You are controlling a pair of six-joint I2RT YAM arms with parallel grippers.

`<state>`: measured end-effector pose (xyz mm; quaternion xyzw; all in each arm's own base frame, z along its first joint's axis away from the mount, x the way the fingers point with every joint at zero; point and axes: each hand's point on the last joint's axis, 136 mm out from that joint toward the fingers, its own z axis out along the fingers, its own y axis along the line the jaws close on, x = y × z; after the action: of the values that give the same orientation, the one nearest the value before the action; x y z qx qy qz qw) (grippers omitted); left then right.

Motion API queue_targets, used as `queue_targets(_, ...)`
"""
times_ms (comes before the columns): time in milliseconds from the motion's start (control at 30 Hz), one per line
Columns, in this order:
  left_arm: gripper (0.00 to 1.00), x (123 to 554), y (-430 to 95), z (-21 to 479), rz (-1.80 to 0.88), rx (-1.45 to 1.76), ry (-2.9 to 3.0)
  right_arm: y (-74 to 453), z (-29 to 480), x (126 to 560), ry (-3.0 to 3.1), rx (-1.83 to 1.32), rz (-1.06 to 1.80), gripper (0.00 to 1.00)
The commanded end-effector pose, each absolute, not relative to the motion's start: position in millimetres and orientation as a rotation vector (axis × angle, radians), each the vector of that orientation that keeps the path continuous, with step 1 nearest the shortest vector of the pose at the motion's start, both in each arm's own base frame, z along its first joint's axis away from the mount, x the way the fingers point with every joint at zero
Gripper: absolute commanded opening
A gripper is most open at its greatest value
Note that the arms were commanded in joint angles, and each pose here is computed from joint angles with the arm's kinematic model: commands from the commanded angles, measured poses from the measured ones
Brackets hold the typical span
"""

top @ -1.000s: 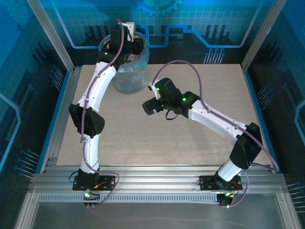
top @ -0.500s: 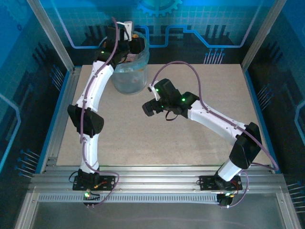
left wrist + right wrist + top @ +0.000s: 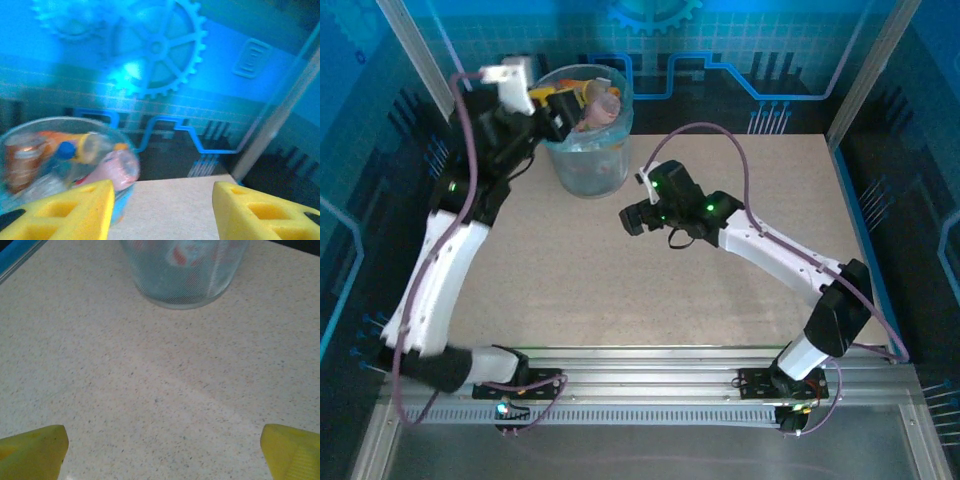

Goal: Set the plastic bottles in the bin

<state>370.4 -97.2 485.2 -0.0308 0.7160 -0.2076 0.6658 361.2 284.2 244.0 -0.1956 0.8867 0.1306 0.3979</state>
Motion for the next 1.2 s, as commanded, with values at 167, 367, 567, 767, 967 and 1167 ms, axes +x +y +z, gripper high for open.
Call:
queue_targets(167, 0.55, 356.5, 29.6, 291.7, 0.093, -0.582, 1.728, 145.3, 221.7, 416.8, 2.234, 0.028, 0.117, 1.0)
queue_targets(367, 0.65, 354.5, 42.3, 210.1, 0.284, -0.478, 1.768, 64.3, 198.1, 404.5, 2.043, 0.097, -0.102, 1.0)
queue_targets(567, 0.74, 366.4, 26.2, 147.7, 0.27, -0.32, 1.795, 20.8, 152.5, 385.4, 2.032, 0.142, -0.209, 1.0)
queue_targets(767, 0.83, 379.0, 16.7, 124.7, 0.199, -0.212, 1.787, 30.0, 154.0, 392.9, 1.958, -0.02, -0.162, 1.0)
queue_targets(967, 0.9, 389.8, 13.1, 96.8, 0.063, -0.18, 1.863, 40.0, 156.1, 387.7, 1.922, -0.12, -0.123, 1.0)
queue_targets(1167, 0.99, 392.5, 20.6, 97.8, 0.06, -0.219, 1.858, 34.0, 123.7, 367.2, 1.946, -0.107, -0.131, 1.0)
